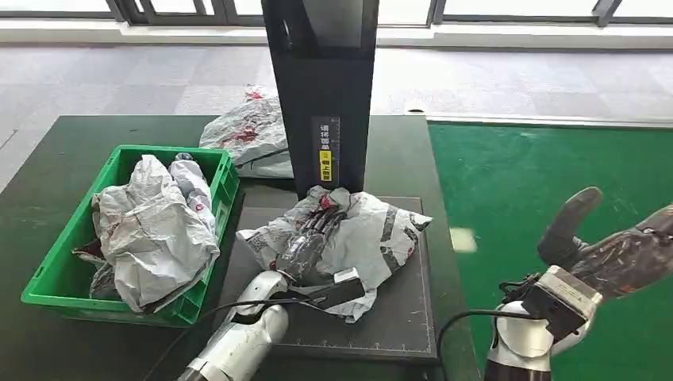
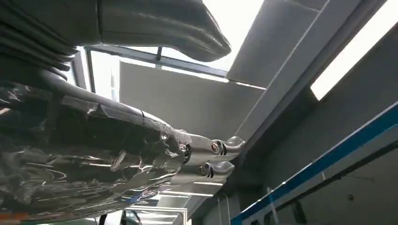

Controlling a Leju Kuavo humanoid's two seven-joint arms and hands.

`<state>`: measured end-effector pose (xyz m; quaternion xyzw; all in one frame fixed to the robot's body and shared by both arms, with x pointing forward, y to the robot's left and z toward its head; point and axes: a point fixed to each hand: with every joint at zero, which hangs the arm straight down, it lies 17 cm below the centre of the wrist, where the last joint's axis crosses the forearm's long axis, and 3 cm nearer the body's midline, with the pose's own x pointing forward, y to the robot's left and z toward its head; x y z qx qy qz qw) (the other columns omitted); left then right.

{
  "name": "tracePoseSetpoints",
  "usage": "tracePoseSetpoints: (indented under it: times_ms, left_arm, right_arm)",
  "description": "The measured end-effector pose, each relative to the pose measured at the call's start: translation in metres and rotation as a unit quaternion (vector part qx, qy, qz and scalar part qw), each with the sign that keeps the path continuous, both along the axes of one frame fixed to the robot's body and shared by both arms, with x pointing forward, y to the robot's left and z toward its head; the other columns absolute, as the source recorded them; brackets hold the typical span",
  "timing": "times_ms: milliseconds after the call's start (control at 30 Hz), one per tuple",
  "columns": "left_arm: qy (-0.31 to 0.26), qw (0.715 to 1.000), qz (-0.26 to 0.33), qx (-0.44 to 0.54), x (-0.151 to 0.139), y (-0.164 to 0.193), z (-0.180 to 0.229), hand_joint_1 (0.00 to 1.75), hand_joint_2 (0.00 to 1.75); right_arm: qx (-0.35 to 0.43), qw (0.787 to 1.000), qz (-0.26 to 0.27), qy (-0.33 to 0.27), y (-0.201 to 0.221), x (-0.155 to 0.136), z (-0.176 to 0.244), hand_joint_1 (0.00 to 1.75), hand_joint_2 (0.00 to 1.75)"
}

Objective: Moved the parcel from conveyor to table for the left to box.

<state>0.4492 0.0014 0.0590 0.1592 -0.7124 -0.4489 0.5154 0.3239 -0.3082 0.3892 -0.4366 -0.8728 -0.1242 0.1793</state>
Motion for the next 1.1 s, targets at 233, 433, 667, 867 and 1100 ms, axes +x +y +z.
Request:
tracePoseSetpoints:
  times_ms: [233,433,667,867,1100]
  left_arm:
    - [0.003,1.000,-0.005,0.003,-0.001,-0.003,-0.002,0.00,1.75]
    - [0.010,1.000,-0.003,0.019,-0.001,-0.003,-0.008,0.00,1.75]
    - [0.035,0.993,0.003,0.114,0.002,-0.003,-0.033,1.75,1.75]
    - [0.021,0.992,-0.010,0.124,0.001,-0.011,-0.031,1.75,1.75]
    - [-0.044,0.998,-0.045,0.020,-0.009,-0.024,0.014,1.75,1.75]
  right_arm:
    - [0.001,1.000,-0.007,0.003,-0.004,-0.001,-0.002,0.00,0.00]
    - [0.001,1.000,-0.008,0.003,-0.005,-0.001,-0.002,0.00,0.00]
    - [0.005,1.000,-0.008,0.000,-0.007,-0.003,-0.002,0.00,0.00]
    - [0.008,1.000,-0.010,0.008,-0.009,-0.001,-0.002,0.00,1.75]
    - [0.007,1.000,-0.006,0.006,-0.007,0.000,-0.005,0.00,1.75]
